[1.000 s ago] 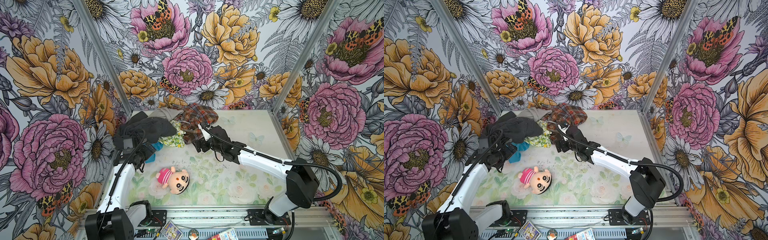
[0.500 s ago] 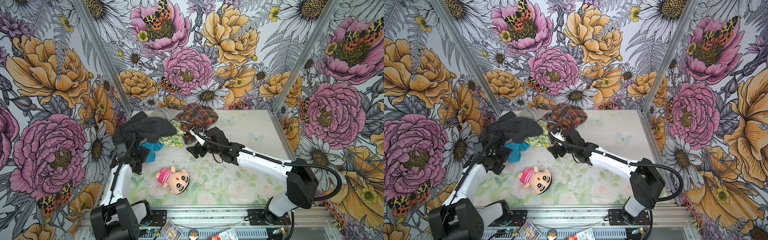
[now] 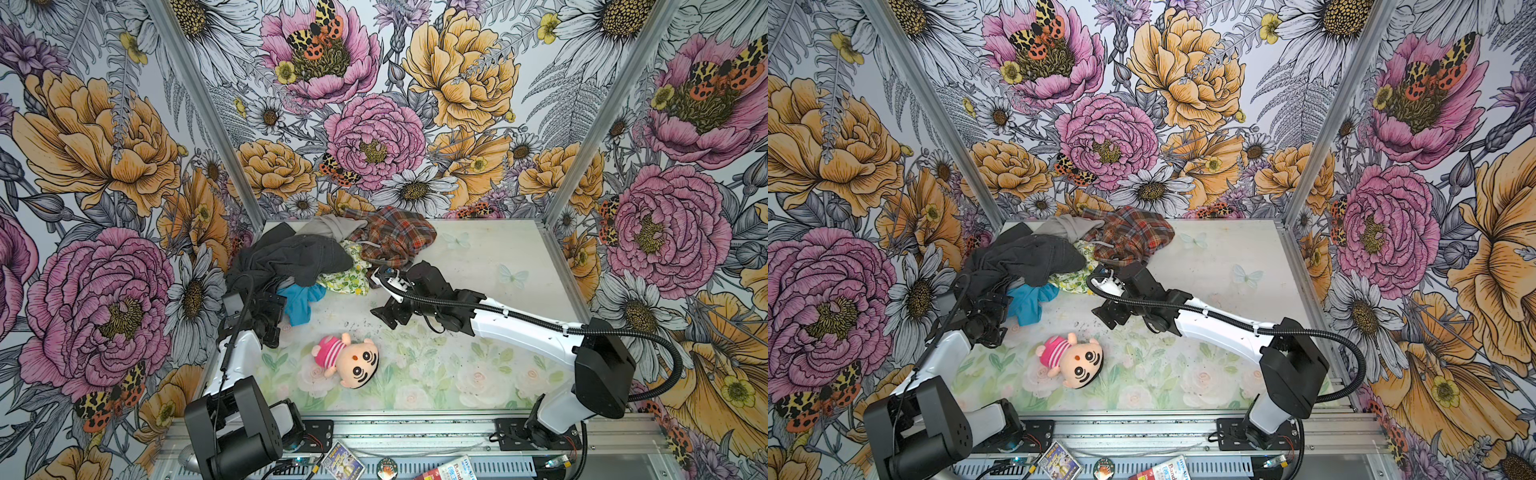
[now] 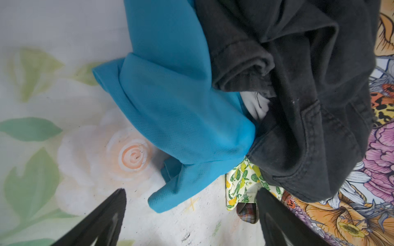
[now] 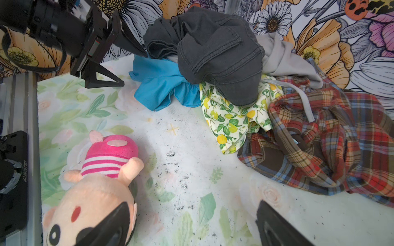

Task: Pick out a specific cloth from the pile
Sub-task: 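Grasp the teal shirt under the dark denim with the left gripper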

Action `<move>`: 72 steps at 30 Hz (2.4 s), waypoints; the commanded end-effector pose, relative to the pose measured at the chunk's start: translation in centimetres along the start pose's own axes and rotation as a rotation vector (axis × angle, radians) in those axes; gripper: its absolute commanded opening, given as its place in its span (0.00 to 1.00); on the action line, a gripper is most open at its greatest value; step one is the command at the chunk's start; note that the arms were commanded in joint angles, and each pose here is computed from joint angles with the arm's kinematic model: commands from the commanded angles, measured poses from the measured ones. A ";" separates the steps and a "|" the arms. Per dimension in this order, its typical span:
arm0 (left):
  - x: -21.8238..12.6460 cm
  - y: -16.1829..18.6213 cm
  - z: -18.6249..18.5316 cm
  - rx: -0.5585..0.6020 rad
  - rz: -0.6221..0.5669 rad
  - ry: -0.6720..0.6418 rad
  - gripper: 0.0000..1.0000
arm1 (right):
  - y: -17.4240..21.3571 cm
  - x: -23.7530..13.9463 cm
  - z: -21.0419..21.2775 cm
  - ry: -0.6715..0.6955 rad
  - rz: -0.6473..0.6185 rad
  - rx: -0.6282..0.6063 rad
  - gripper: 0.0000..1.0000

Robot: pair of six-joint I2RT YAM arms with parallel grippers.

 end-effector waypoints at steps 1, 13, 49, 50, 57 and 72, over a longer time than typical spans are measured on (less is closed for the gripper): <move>0.5 -0.8 -0.4 -0.045 -0.034 0.056 0.95 | -0.9 -1.0 0.2 -0.002 -0.028 -0.033 0.94; 2.8 0.6 -1.5 -0.007 0.031 0.061 0.92 | -1.0 -0.3 0.9 -0.080 0.000 -0.053 0.94; -2.4 -0.1 -2.3 0.155 -0.099 -0.028 0.00 | -1.2 0.6 0.1 -0.003 0.006 -0.080 0.94; -2.6 -0.1 -2.7 0.161 -0.103 -0.017 0.00 | -1.2 0.6 0.1 -0.004 0.006 -0.081 0.94; -4.8 -1.0 -5.0 0.195 -0.157 -0.002 0.00 | -1.4 0.1 0.1 0.003 -0.004 -0.084 0.94; -9.8 -1.4 -11.1 0.288 -0.335 0.092 0.00 | -2.2 -0.7 -0.2 0.014 -0.033 -0.091 0.94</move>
Point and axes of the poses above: each gripper's point midway between its finger pads, its own x axis out along the fingers, its own z axis along the line the jaws close on, y = z × x, the point moved 9 cm from there along -x, back along the fingers, and after that the axes turned 9 degrees about x, right-handed, at the moved point
